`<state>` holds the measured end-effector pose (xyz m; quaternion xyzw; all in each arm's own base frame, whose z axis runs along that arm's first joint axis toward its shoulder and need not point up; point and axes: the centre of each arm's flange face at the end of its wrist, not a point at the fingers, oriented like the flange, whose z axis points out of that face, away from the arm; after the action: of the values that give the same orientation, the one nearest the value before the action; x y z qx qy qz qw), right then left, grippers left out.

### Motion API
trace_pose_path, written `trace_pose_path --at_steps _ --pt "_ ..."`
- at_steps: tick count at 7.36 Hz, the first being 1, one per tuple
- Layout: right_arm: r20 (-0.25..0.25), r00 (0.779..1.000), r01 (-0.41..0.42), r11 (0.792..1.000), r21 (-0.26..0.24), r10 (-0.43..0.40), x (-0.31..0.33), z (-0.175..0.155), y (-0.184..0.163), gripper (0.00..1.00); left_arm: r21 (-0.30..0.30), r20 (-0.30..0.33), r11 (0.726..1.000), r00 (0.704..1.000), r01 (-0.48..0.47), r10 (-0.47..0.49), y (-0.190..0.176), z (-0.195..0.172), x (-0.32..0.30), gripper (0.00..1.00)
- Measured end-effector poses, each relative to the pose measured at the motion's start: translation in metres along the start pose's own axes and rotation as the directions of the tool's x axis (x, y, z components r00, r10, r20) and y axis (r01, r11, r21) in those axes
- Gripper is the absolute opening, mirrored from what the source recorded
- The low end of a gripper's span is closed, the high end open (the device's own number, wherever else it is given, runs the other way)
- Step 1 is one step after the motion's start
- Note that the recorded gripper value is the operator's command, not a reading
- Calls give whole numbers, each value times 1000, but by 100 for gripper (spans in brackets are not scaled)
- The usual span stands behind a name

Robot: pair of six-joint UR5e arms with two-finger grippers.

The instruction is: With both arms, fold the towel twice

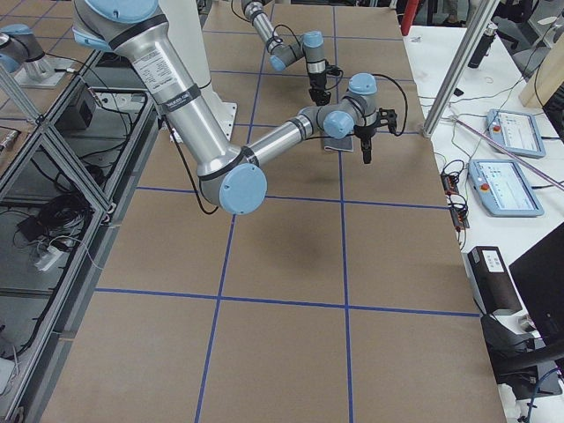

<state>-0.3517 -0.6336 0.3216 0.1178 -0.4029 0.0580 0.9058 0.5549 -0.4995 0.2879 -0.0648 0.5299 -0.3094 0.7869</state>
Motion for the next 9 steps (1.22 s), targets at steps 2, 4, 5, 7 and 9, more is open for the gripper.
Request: trace_pose_path --at_steps 2,4,5,7,9 --pt "0 1000 0 1000 0 0 0 0 0 99 0 -2 1000 1000 -4 4 0 0 0 37" --pt "0 1000 -1 1000 0 1 0 0 0 99 0 -3 1000 1000 -8 8 0 0 0 39" --pt "0 1000 0 1000 0 0 0 0 0 99 0 -5 1000 1000 -9 9 0 -1 1 39" --pt "0 1000 0 1000 0 0 0 0 0 99 0 -7 1000 1000 -10 10 0 -2 2 40" --pt "2 1000 0 1000 1 0 -1 -1 0 99 1 -8 1000 1000 -10 10 -1 -3 2 42"
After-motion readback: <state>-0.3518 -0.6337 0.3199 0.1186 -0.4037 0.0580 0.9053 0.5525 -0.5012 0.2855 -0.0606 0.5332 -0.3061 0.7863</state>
